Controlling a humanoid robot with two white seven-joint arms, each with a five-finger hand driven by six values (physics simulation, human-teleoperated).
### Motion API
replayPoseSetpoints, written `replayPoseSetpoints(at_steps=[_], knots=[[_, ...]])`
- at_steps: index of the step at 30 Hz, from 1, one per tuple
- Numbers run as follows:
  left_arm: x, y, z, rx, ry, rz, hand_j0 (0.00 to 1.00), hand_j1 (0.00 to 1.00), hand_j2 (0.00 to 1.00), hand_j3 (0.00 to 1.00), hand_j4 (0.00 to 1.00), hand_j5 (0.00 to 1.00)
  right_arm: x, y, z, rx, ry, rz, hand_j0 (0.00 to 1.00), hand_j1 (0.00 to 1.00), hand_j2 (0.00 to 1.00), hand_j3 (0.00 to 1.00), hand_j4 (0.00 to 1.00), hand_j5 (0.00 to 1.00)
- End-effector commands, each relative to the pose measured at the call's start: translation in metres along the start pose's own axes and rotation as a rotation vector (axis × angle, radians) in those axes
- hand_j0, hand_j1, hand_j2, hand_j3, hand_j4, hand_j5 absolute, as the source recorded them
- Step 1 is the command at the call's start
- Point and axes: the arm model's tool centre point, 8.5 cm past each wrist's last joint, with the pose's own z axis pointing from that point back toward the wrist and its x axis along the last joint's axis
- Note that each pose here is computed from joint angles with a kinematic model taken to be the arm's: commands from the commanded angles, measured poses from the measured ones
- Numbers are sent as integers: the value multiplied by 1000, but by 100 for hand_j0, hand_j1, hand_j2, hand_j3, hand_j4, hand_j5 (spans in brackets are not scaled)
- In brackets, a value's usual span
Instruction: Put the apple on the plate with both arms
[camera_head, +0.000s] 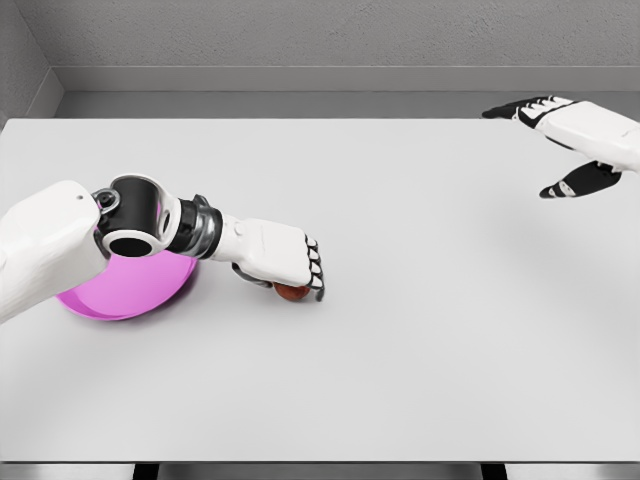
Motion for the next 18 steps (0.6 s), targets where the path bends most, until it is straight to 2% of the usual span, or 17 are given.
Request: replayPoseSetpoints(at_steps=[1,8,12,18], knots=[[0,0,0,-3,3,-1,67,67,67,67,67,67,0,0,0,0,0,-3,100,100,100,100,100,100],[-2,-7,-1,-37,25,-26,66,66,66,66,66,66,0,1,0,2,0,-4,100,100,100,100,100,100],[-2,-8,-1,-39,26,-28,40,40,40,40,40,40,0,1,0,1,-1,-3,100,100,100,100,100,100],[-3,-9,1,-38,26,-19,26,26,26,26,26,26,0,1,0,1,-1,-3,100,100,100,100,100,100]])
